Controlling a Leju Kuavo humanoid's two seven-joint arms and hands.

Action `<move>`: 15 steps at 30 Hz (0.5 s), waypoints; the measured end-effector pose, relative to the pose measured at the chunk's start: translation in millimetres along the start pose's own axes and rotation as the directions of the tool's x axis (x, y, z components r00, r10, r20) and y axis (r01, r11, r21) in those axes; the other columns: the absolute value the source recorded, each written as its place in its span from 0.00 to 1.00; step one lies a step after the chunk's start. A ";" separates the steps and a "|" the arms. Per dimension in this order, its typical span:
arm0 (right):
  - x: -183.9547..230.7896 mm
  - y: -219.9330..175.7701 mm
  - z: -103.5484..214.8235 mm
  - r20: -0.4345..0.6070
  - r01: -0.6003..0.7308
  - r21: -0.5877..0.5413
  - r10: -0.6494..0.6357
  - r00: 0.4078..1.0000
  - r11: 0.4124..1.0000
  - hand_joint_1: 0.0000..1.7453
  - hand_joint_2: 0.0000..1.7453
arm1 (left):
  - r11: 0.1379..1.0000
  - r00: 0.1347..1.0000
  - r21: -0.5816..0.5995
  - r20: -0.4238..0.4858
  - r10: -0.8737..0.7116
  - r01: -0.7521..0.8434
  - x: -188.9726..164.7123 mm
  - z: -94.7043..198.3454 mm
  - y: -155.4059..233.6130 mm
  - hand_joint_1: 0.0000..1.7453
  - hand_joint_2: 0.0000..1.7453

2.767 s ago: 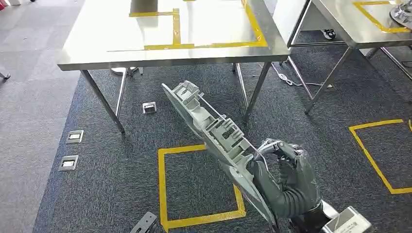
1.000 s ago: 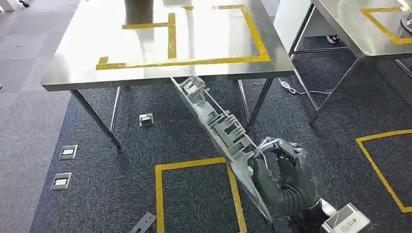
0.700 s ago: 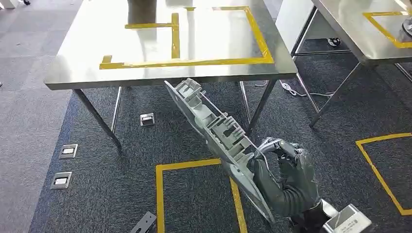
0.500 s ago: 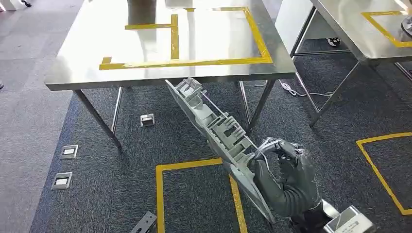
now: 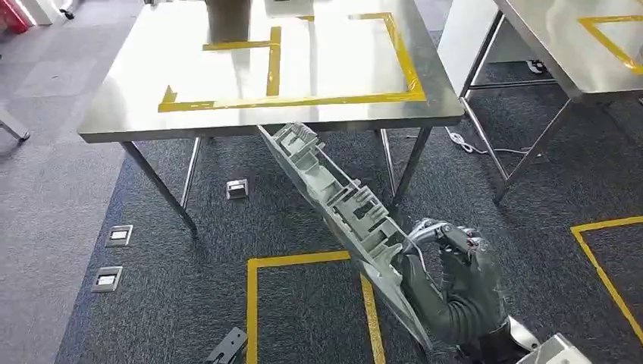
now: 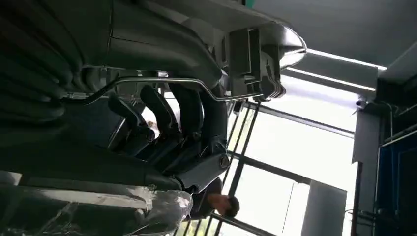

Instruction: Take the parts from the cabinet and place them on the table.

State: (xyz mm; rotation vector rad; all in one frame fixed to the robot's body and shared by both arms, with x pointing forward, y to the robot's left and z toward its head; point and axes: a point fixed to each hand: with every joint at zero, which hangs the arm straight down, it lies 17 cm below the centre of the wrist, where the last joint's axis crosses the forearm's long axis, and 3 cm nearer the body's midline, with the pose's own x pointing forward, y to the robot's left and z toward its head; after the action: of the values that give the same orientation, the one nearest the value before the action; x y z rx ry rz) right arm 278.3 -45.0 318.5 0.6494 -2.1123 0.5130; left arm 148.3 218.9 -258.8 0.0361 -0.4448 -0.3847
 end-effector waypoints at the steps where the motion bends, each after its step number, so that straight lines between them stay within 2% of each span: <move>1: 0.1 0.3 0.0 0.000 0.000 0.001 0.000 1.000 1.000 1.00 1.00 | 1.000 1.000 0.000 0.000 0.000 0.000 -0.2 0.0 -0.1 0.00 1.00; 15: 0.0 0.7 -0.1 0.000 0.000 0.003 0.000 1.000 1.000 1.00 1.00 | 1.000 1.000 0.000 0.005 -0.009 0.009 2.6 -0.6 1.8 0.00 1.00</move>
State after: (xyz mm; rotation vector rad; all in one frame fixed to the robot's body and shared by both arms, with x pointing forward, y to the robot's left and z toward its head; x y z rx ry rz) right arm 278.0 -44.4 318.5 0.6517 -2.1120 0.5164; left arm 151.4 219.6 -258.1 0.0372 -0.4501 -0.3937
